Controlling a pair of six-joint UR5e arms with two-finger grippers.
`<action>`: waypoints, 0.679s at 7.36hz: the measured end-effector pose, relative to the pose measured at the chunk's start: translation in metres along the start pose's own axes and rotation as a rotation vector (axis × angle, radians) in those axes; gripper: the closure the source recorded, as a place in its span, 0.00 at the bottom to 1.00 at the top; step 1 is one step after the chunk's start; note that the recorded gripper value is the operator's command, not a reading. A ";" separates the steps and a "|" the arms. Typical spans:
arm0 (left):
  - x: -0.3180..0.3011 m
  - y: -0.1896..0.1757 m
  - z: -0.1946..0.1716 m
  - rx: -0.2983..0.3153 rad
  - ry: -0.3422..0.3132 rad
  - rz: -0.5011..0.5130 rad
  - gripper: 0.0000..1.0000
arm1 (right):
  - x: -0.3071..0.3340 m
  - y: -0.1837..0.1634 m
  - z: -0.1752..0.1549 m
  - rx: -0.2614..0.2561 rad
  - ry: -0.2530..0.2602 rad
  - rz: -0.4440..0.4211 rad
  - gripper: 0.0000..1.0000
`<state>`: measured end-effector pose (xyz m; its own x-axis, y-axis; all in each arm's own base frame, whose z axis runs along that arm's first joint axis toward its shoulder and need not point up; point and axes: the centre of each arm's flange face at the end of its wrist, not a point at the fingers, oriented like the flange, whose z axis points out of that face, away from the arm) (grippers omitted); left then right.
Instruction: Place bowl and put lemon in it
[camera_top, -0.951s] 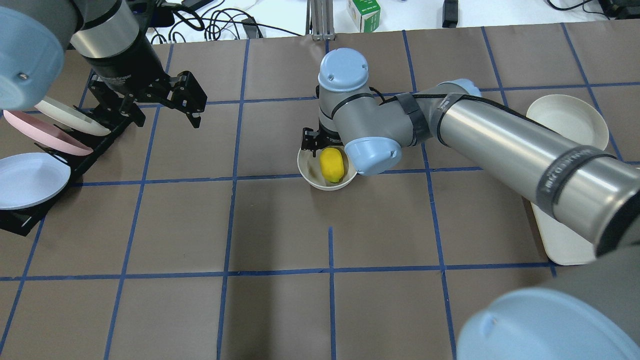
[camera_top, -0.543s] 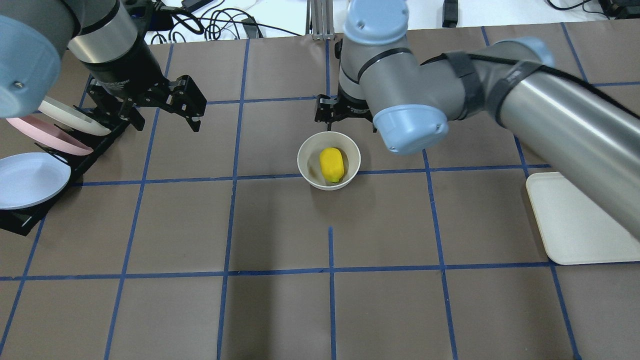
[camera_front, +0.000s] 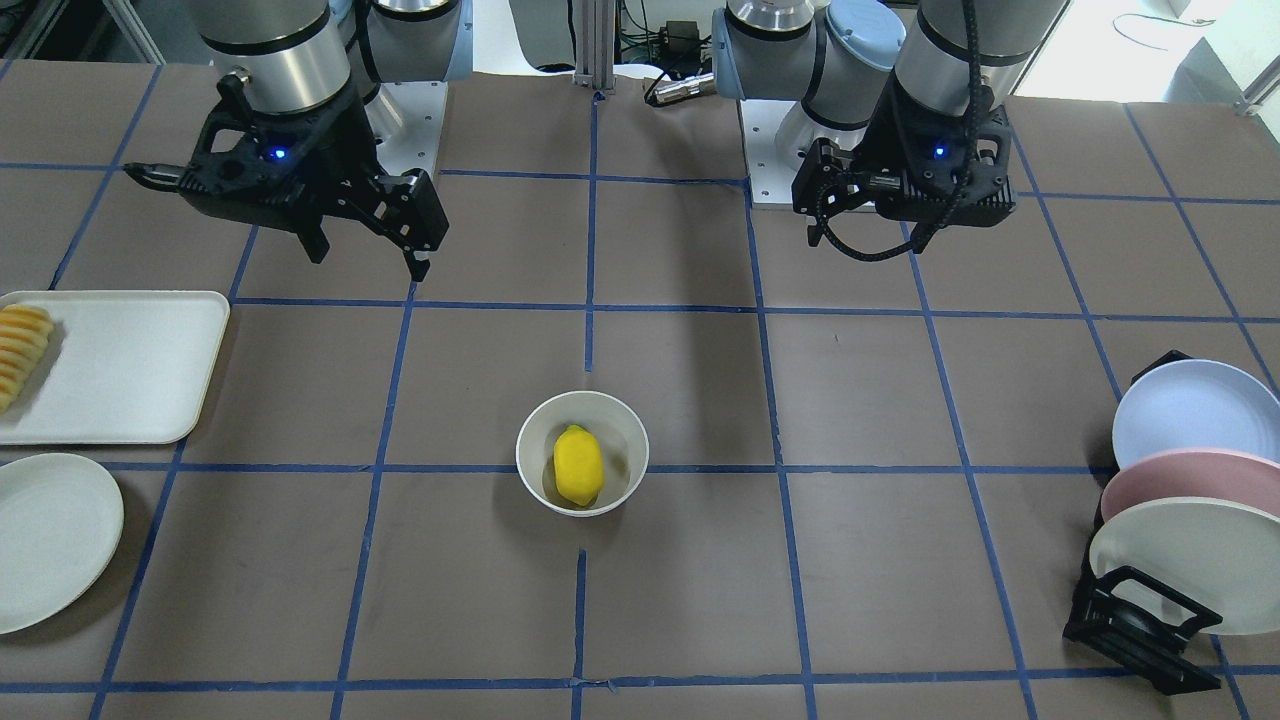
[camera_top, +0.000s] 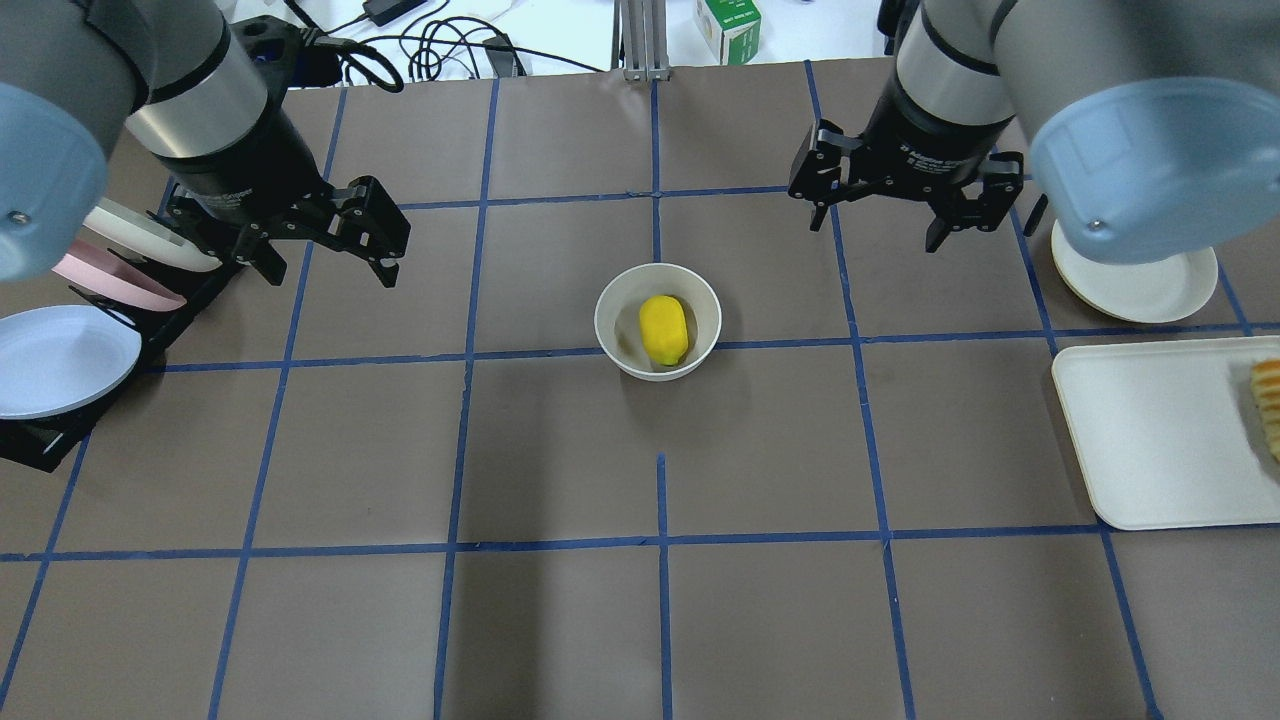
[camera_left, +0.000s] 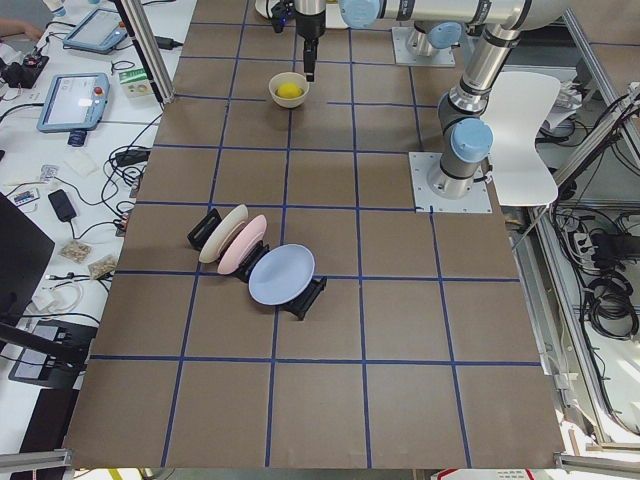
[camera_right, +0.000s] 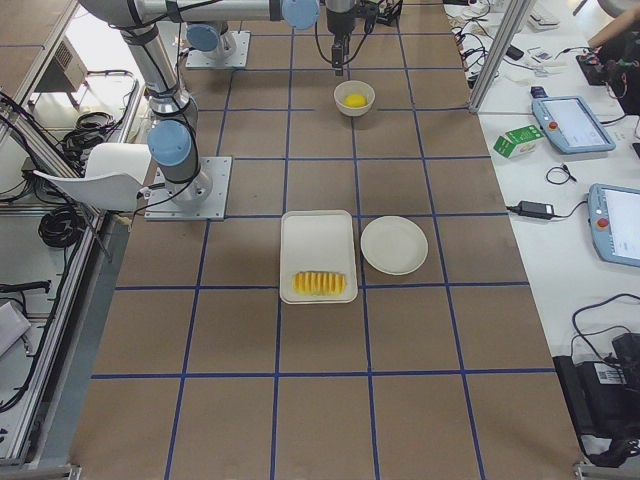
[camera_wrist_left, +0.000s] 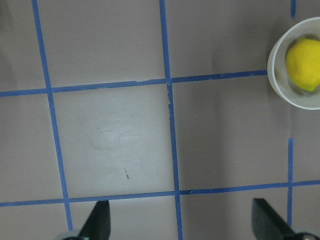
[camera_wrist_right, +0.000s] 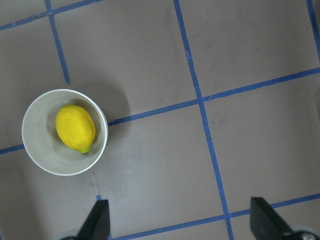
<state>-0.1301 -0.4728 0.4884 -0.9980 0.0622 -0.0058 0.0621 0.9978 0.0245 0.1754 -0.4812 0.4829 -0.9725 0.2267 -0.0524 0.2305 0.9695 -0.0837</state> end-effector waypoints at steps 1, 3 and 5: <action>-0.002 0.000 0.001 -0.001 0.001 -0.004 0.00 | 0.013 -0.007 -0.001 0.003 0.006 -0.045 0.00; -0.004 0.000 0.002 -0.002 0.003 -0.009 0.00 | 0.030 -0.016 -0.004 0.008 0.006 -0.128 0.00; -0.005 0.000 0.001 0.000 0.004 -0.011 0.00 | 0.033 -0.017 -0.003 0.008 0.001 -0.142 0.00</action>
